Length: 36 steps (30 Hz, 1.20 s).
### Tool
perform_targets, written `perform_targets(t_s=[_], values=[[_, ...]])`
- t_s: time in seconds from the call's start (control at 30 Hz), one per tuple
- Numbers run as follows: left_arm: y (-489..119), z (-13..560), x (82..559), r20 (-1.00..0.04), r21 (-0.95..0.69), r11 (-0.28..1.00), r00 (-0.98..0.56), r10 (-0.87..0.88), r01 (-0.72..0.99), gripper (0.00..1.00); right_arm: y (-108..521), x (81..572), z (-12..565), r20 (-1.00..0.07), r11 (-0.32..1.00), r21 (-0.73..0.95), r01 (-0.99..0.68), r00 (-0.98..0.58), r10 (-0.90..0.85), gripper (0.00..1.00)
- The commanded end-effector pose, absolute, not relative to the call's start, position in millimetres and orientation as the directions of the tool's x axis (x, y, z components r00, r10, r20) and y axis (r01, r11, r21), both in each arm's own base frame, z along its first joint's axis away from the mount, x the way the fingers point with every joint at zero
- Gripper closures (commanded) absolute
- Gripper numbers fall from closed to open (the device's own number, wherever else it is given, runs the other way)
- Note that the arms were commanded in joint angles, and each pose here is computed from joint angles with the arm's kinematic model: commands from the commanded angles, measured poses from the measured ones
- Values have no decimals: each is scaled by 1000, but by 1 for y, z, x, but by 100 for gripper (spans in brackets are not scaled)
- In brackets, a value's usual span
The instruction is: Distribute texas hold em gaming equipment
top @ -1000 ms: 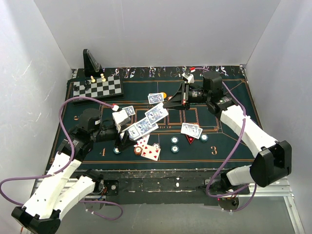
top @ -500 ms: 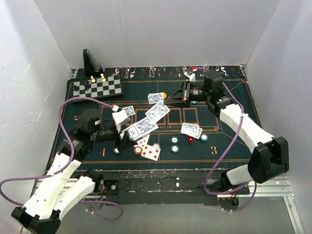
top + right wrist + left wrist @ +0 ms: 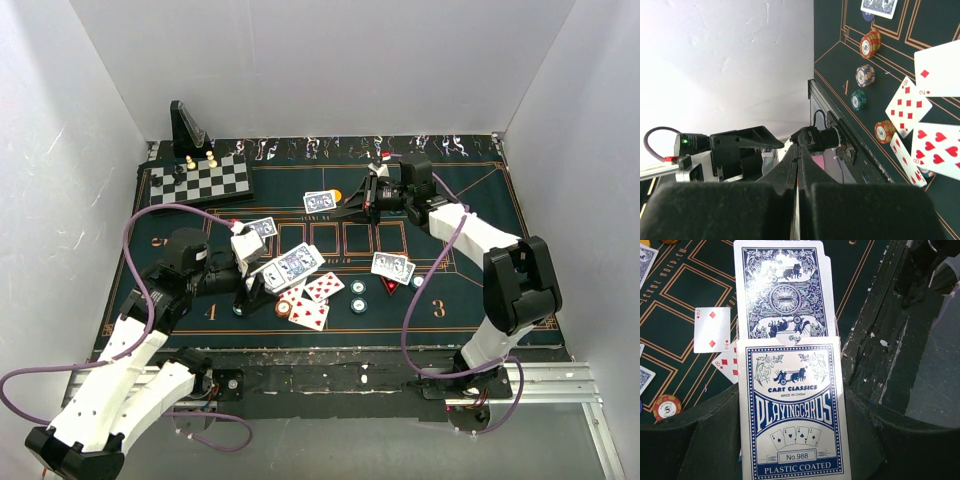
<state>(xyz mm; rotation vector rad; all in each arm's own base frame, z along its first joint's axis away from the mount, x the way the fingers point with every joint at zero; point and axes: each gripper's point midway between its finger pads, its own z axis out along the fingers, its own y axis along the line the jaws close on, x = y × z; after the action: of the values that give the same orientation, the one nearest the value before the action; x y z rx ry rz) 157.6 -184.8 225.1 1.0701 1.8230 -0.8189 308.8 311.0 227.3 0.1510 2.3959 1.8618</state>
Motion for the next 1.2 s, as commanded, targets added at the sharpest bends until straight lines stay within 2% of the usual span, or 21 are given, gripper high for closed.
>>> perform_targets(t_s=[0.0, 0.23, 0.27, 0.37, 0.5, 0.57, 0.6, 0.83, 1.07, 1.17], values=[[-185, 225, 157, -906, -103, 411, -256, 336, 906, 100, 306, 311, 241, -167, 302, 946, -120, -977, 134, 99], [-188, 239, 158, -918, -106, 407, -247, 311, 907, 100, 284, 292, 185, -153, 527, 847, -73, -982, 109, 99], [-188, 241, 157, -920, -104, 406, -243, 308, 908, 100, 283, 286, 177, -147, 549, 833, -71, -984, 96, 93], [-187, 242, 156, -919, -102, 402, -241, 313, 910, 100, 285, 270, 157, -144, 602, 795, -77, -987, 64, 65], [-187, 244, 156, -919, -102, 404, -242, 311, 909, 100, 293, 258, 135, -106, 637, 769, -54, -993, 44, 48], [-187, 246, 156, -921, -99, 405, -238, 308, 909, 100, 298, 253, 128, -92, 648, 760, -44, -995, 40, 34], [-187, 246, 156, -921, -100, 405, -239, 309, 909, 100, 301, 249, 125, -86, 657, 753, -43, -996, 33, 30], [-186, 251, 155, -923, -85, 400, -223, 312, 912, 100, 306, 223, 100, -8, 717, 697, 32, -999, 53, 23], [-186, 250, 154, -920, -86, 394, -224, 321, 915, 100, 309, 210, 80, 76, 700, 702, 133, -991, 111, 23], [-185, 249, 152, -919, -89, 394, -228, 323, 915, 100, 316, 214, 94, 45, 664, 741, 102, -994, 103, 23]])
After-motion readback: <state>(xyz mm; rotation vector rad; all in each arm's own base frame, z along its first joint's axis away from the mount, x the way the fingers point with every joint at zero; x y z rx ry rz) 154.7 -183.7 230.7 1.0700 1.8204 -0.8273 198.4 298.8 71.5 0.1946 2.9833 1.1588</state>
